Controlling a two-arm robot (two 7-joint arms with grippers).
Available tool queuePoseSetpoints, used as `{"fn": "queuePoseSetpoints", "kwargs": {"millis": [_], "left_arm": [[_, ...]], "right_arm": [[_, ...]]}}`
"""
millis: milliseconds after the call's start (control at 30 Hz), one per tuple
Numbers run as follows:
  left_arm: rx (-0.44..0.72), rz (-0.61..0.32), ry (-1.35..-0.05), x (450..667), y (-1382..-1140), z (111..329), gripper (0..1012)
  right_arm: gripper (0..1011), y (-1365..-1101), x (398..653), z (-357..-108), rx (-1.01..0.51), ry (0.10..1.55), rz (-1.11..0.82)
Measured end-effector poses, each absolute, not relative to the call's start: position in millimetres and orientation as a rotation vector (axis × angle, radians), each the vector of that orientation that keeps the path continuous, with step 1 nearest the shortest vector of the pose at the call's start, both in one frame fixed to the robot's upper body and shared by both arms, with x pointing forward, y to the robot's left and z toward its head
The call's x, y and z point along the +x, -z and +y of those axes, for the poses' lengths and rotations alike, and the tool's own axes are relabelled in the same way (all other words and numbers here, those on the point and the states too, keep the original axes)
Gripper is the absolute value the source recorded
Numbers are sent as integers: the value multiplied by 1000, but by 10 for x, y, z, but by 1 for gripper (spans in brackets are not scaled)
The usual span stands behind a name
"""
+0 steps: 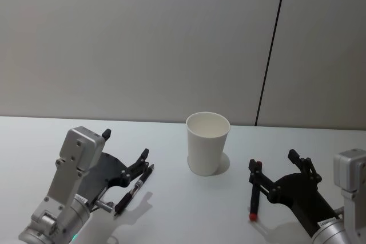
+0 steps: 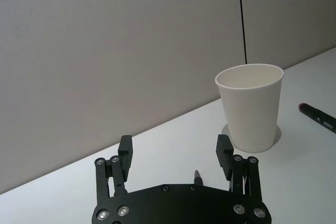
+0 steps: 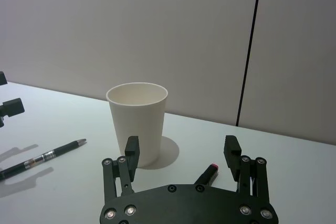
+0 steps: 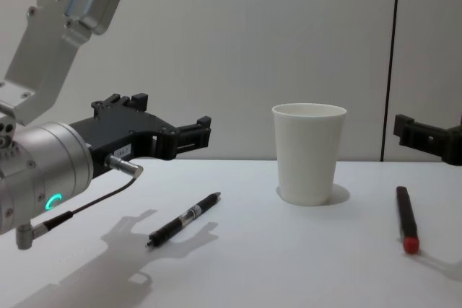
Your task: Place the pen into the pen holder.
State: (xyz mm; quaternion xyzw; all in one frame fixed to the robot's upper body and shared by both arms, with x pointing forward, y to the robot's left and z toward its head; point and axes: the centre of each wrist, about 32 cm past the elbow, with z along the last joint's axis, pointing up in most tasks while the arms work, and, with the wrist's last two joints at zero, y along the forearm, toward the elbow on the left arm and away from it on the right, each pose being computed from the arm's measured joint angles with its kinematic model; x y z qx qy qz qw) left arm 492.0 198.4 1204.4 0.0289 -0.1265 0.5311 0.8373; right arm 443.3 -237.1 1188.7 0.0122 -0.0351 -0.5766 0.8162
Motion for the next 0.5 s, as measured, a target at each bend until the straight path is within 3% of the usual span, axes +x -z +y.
{"fn": "queuePoseSetpoints", "kwargs": {"millis": [500], "left_arm": [[61,-268,-1124,4920,-12044,1984,1000]], "right_arm": [[1001,-11887,4433,-2371,26,1229,-75]]}}
